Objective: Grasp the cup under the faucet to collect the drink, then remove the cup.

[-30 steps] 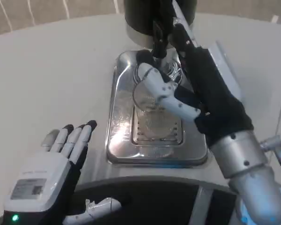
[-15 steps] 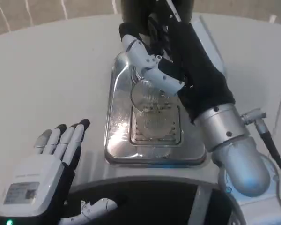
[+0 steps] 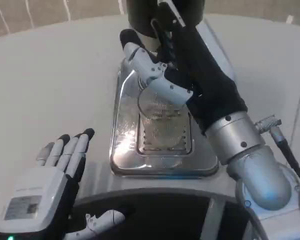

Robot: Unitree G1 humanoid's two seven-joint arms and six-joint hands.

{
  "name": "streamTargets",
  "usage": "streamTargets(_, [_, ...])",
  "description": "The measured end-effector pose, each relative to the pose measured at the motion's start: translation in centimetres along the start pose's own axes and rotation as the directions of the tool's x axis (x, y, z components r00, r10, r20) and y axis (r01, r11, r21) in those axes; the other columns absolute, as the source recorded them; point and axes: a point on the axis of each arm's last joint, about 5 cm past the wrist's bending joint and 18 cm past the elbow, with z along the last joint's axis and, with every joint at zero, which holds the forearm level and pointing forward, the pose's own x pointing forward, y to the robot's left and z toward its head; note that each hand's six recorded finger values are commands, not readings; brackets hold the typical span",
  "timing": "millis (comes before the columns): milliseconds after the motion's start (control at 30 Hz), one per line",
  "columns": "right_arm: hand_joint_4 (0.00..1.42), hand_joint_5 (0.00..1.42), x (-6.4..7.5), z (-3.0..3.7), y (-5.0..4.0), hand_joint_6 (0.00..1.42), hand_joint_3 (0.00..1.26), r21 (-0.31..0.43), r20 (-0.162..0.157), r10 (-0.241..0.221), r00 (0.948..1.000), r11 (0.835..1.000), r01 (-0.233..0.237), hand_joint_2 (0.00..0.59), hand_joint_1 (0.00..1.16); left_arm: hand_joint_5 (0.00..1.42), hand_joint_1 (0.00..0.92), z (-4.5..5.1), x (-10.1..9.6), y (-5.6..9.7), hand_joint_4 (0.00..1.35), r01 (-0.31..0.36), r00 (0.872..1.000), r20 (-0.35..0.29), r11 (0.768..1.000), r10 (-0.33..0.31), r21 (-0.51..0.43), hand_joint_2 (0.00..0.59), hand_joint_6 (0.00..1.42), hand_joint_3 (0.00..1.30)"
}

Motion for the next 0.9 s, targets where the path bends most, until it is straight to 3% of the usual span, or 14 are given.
streamTargets(267, [0.00, 0.00, -0.2, 0.56, 0.33, 0.00, 0.00, -0.101, -0.017, 0.062, 0.9979, 0.993, -0.064, 0.523, 0.41, 0.00, 0.000, -0.09, 0.1, -0.2, 0.00, 0.000, 1.000, -0.010, 1.000, 0.000, -0.006, 0.111, 0.08, 0.00])
streamTargets(400, [0.00, 0.00, 0.1, 1.05, 0.14, 0.00, 0.00, -0.240, -0.044, 0.106, 0.9934, 0.964, -0.113, 0.498, 0.32, 0.00, 0.000, -0.15, 0.1, -0.4, 0.00, -0.001, 1.000, -0.019, 1.000, 0.000, -0.012, 0.111, 0.08, 0.00])
streamTargets(467, [0.00, 0.00, 0.1, 1.40, 0.10, 0.00, 0.00, -0.341, -0.060, 0.119, 0.9911, 0.931, -0.132, 0.507, 0.30, 0.01, 0.000, -0.24, 0.2, -0.5, 0.00, -0.001, 1.000, -0.025, 1.000, 0.000, -0.015, 0.110, 0.09, 0.00])
streamTargets(600, [0.00, 0.00, 0.2, 1.99, 0.13, 0.00, 0.00, -0.511, -0.090, 0.143, 0.9857, 0.843, -0.168, 0.495, 0.27, 0.02, 0.000, -0.29, 0.6, -0.9, 0.00, -0.027, 0.999, -0.041, 0.999, 0.026, -0.043, 0.113, 0.09, 0.00])
streamTargets(667, [0.00, 0.00, 0.2, 2.13, 0.32, 0.00, 0.00, -0.550, -0.100, 0.146, 0.9842, 0.816, -0.177, 0.495, 0.27, 0.02, 0.000, -0.32, 0.9, -1.1, 0.00, -0.037, 0.998, -0.048, 0.998, 0.035, -0.053, 0.115, 0.09, 0.00])
streamTargets(800, [0.00, 0.00, 0.3, 2.40, 0.73, 0.00, 0.00, -0.602, -0.120, 0.150, 0.9814, 0.775, -0.192, 0.496, 0.27, 0.02, 0.000, -0.47, 1.4, -1.6, 0.00, -0.045, 0.997, -0.068, 0.996, 0.039, -0.078, 0.115, 0.09, 0.00])
streamTargets(900, [0.00, 0.00, 0.3, 2.48, 0.80, 0.00, 0.00, -0.612, -0.128, 0.154, 0.9798, 0.765, -0.200, 0.496, 0.26, 0.03, 0.000, -0.61, 1.9, -1.8, 0.00, -0.056, 0.996, -0.078, 0.994, 0.048, -0.097, 0.118, 0.10, 0.00])
